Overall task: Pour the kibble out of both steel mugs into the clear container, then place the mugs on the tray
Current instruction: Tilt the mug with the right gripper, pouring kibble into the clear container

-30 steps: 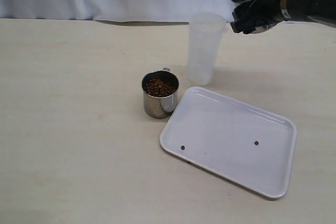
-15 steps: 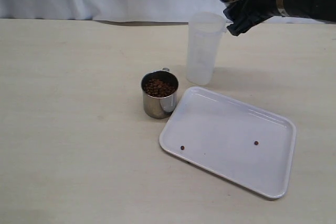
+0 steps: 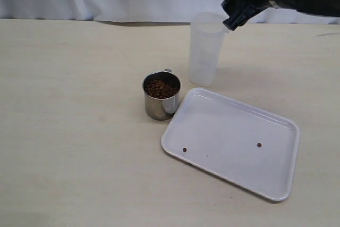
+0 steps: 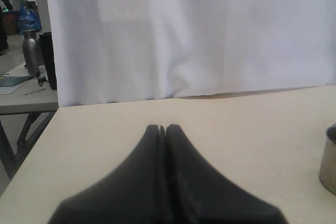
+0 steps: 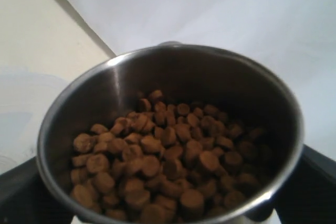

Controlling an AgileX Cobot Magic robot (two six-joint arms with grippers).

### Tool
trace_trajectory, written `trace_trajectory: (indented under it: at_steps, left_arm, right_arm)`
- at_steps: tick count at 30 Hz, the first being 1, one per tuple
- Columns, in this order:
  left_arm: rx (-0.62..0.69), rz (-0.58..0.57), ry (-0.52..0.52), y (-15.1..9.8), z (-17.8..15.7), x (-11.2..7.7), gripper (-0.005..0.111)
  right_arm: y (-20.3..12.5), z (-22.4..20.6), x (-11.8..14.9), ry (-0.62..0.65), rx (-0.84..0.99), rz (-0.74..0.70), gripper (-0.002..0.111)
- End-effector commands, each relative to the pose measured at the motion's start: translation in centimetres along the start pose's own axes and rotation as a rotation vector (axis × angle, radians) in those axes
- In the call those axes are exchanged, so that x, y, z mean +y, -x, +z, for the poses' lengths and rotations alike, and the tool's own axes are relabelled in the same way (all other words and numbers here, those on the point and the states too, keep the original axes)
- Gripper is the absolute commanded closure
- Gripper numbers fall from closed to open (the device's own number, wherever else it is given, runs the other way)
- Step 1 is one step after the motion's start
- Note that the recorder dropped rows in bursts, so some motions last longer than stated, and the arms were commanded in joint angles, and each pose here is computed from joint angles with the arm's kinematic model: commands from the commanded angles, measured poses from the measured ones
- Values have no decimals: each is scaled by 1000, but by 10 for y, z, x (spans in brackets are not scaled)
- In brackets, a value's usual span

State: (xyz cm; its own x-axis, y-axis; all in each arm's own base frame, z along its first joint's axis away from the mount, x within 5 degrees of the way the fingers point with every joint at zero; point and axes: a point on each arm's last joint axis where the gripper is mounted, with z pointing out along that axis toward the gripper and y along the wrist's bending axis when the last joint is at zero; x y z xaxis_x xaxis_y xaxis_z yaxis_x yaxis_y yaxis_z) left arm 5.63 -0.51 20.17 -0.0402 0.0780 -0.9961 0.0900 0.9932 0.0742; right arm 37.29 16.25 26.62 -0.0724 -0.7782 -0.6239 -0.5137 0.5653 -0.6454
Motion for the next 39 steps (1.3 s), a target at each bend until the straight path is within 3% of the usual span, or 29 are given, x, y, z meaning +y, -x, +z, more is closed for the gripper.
trace_trajectory:
  at_steps: [1, 11, 39]
  left_arm:
    - [-6, -13, 1, 0, 0, 0, 107]
    - [-5, -12, 1, 0, 0, 0, 107]
    - [-5, -12, 1, 0, 0, 0, 107]
  right_arm:
    - [10, 0, 4, -12, -13, -98, 103]
    - [7, 2, 2, -44, 21, -137, 103]
    - [3, 12, 7, -51, 27, -435, 103]
